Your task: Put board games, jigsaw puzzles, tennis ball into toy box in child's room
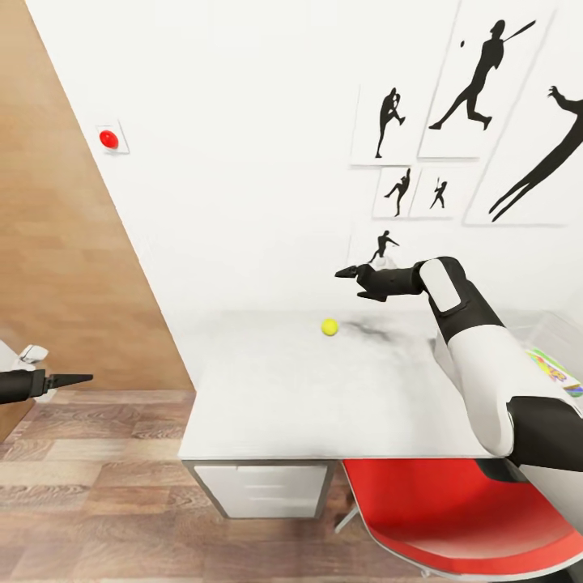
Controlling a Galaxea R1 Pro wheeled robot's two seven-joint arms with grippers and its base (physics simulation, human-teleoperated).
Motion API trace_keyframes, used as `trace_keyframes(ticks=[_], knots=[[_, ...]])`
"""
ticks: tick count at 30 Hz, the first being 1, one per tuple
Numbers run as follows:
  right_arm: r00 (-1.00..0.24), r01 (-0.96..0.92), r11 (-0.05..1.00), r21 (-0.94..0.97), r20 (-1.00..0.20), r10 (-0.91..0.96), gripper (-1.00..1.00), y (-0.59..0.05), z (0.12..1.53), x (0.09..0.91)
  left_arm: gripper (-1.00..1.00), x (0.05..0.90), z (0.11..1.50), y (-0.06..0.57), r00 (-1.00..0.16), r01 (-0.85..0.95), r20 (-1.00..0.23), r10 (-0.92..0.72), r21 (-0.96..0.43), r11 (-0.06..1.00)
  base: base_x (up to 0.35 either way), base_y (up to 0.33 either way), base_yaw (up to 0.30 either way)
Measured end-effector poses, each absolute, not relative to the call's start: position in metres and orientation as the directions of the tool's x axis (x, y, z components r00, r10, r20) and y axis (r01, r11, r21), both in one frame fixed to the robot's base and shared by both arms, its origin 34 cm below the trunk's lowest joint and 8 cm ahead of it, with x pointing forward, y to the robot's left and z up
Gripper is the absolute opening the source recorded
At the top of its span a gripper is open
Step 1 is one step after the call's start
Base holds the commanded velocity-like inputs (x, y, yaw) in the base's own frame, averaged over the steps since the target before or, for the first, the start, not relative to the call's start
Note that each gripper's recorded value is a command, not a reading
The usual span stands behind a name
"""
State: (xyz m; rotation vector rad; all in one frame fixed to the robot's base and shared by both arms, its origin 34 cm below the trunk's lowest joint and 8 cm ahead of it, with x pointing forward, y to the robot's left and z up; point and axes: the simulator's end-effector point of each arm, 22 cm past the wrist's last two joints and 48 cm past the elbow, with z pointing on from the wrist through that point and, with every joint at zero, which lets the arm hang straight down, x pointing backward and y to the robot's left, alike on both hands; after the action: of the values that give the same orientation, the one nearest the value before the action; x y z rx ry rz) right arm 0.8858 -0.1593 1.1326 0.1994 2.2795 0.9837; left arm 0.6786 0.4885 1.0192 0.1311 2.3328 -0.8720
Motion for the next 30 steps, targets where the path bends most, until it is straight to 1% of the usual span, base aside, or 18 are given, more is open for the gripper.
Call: trace_keyframes(ticks=[8, 21, 30], knots=[[-0.783, -0.106, 0.710, 0.696, -0.498, 0.371, 1.00, -0.1598, 1.1324, 0.8862, 1.00, 0.6788, 1.0194, 0.4885, -0.792, 0.300, -0.598, -0.123, -0.557, 0.775, 0.012, 0.026, 0.000], [-0.784, -0.107, 0.711, 0.695, -0.499, 0.369, 1.00, -0.1588, 1.1322, 0.8860, 1.00, 0.6787, 1.0197, 0.4883, -0.791, 0.302, -0.599, -0.121, -0.556, 0.774, 0.018, 0.145, 0.000], [-0.784, -0.107, 0.711, 0.695, -0.499, 0.369, 1.00, -0.1585, 1.1323, 0.8856, 1.00, 0.6785, 1.0196, 0.4886, -0.792, 0.301, -0.599, -0.121, -0.555, 0.775, 0.139, 0.163, 0.000]])
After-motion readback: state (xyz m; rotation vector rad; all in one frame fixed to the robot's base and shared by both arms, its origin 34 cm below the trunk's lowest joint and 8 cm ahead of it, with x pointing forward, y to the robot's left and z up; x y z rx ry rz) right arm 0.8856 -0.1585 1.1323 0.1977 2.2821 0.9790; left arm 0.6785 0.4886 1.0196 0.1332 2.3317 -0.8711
